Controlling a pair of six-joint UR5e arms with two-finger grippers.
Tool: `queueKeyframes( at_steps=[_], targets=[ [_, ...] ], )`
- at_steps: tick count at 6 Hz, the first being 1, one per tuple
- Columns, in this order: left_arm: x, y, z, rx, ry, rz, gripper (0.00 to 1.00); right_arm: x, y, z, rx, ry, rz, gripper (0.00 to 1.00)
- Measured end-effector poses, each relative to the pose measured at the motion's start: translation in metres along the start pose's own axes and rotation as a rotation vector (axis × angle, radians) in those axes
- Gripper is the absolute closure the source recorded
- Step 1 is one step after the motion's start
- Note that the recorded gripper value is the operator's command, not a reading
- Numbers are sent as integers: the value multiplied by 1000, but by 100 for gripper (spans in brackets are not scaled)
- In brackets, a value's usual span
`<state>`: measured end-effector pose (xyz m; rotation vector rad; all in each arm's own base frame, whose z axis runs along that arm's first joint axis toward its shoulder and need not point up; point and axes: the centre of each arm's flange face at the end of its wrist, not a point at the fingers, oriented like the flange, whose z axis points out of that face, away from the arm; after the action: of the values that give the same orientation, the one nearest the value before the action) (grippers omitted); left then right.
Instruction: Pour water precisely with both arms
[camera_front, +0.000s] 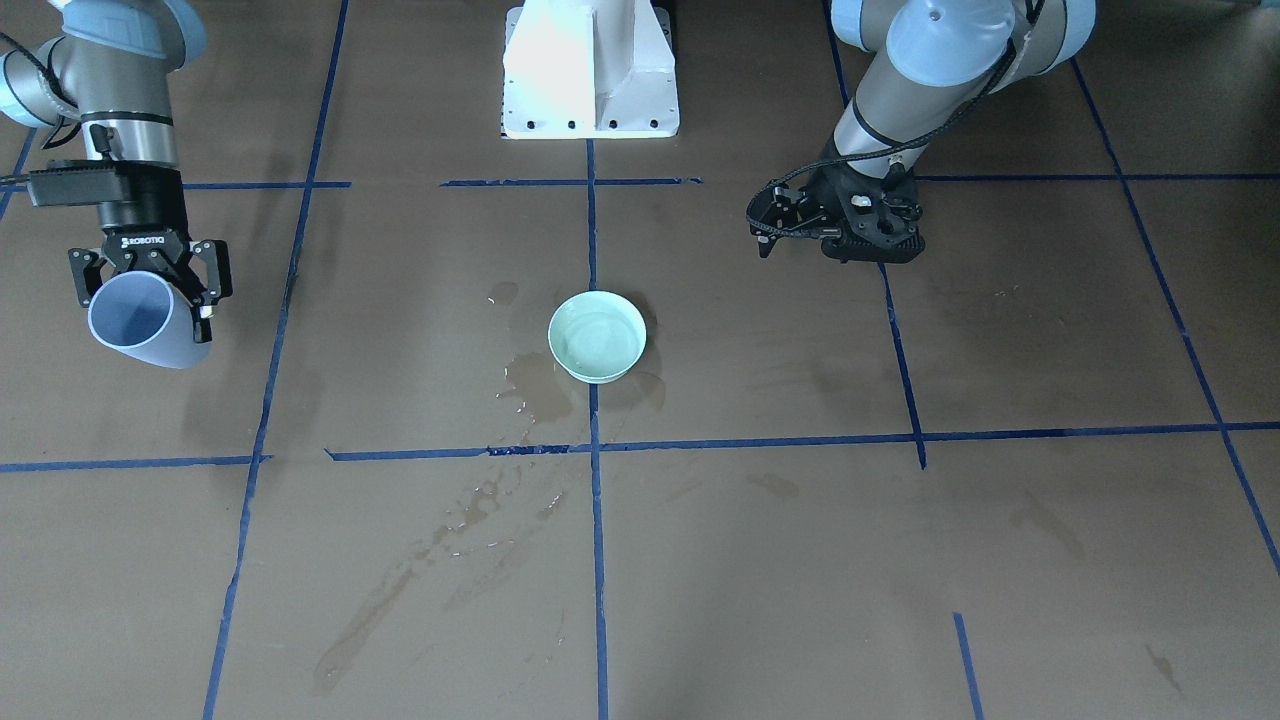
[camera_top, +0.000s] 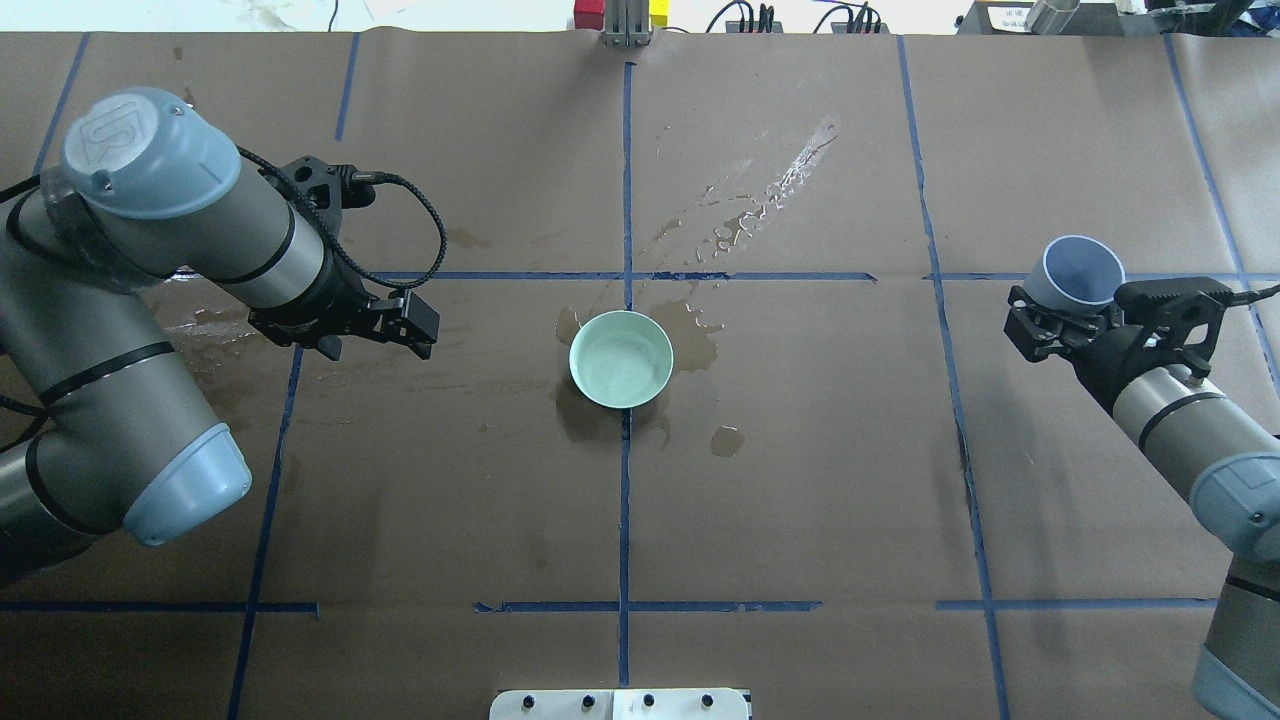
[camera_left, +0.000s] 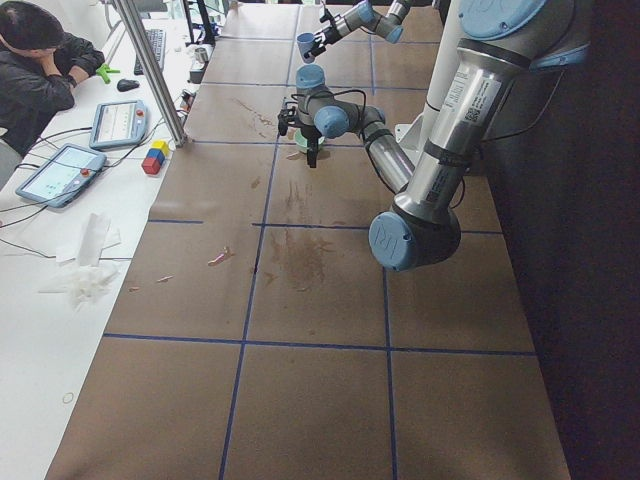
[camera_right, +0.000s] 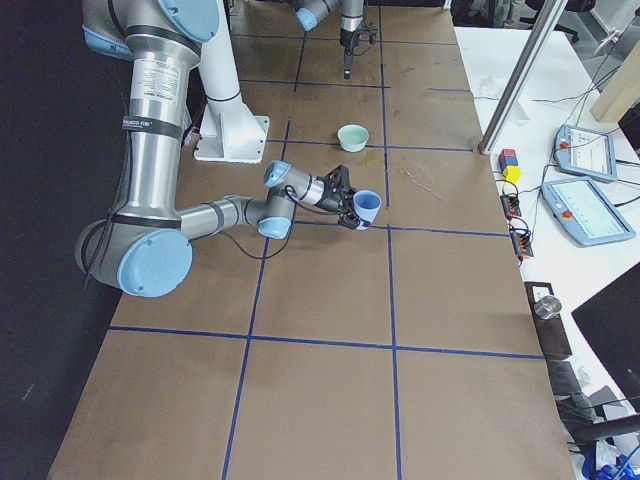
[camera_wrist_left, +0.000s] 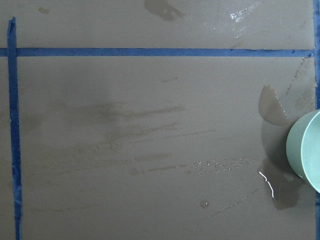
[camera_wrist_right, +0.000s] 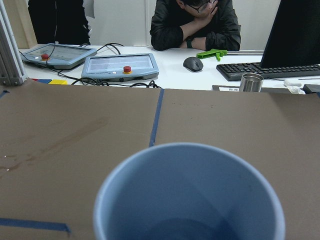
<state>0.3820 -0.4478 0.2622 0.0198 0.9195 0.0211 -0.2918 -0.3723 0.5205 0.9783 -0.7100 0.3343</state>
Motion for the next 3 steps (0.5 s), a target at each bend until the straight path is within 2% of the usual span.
queueKeyframes(
  at_steps=[2,3],
  targets=[
    [0,0,1,-1,-1,0,0,55,37,14,13,19,-7,100],
    [0,0,1,-1,0,-1,0,74,45,14,29,50,-21,100]
  ],
)
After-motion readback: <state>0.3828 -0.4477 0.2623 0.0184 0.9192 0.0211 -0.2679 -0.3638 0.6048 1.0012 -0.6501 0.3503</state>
